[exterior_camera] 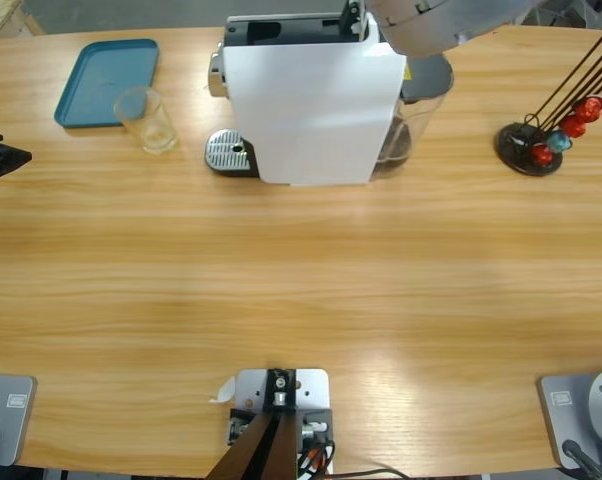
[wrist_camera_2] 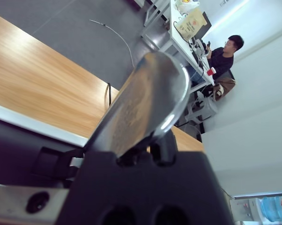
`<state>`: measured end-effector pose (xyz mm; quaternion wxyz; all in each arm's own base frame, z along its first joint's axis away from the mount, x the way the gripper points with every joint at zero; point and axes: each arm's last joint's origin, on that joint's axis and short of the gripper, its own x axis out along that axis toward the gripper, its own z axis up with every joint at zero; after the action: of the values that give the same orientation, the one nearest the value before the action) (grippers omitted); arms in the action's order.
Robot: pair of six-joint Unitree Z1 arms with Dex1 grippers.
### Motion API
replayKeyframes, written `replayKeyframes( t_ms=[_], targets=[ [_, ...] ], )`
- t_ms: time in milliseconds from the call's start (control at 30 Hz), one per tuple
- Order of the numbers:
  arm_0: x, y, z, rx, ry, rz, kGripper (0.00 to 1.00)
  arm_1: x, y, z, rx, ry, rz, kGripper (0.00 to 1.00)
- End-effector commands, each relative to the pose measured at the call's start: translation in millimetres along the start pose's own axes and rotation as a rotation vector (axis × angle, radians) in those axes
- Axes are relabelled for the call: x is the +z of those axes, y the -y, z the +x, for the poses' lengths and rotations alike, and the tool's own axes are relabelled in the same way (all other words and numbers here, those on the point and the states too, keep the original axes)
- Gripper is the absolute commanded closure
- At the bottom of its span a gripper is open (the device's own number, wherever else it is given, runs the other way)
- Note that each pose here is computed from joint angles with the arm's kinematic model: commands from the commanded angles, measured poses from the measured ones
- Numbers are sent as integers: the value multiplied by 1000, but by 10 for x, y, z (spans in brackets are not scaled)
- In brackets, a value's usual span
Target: Pour coffee
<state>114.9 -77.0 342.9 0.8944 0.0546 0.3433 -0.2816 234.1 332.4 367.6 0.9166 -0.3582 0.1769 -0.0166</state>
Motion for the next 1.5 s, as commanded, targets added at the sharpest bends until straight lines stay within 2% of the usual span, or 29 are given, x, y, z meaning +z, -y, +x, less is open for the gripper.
replayKeyframes(
  t_ms=[33, 167, 267, 633, 933, 1500],
  targets=[
    [-53, 15, 98, -22, -44, -4, 414, -62, -488, 151, 32, -22, -85, 1000],
    [-51, 15, 106, -21, -47, -4, 414, -110, -777, -93, 86, 10, -114, 1000],
    [-46, 14, 115, -21, -50, -4, 414, -224, -997, -303, 125, 4, -132, 1000],
    [-47, 23, 137, -26, -59, 0, 414, -348, -1200, -329, 183, -36, -191, 1000],
    [-47, 24, 146, -27, -63, 0, 414, -218, -1016, -116, 147, -47, -221, 1000],
    [-47, 25, 140, -28, -61, -1, 414, -36, -1162, -12, 201, -33, -244, 1000]
  ],
)
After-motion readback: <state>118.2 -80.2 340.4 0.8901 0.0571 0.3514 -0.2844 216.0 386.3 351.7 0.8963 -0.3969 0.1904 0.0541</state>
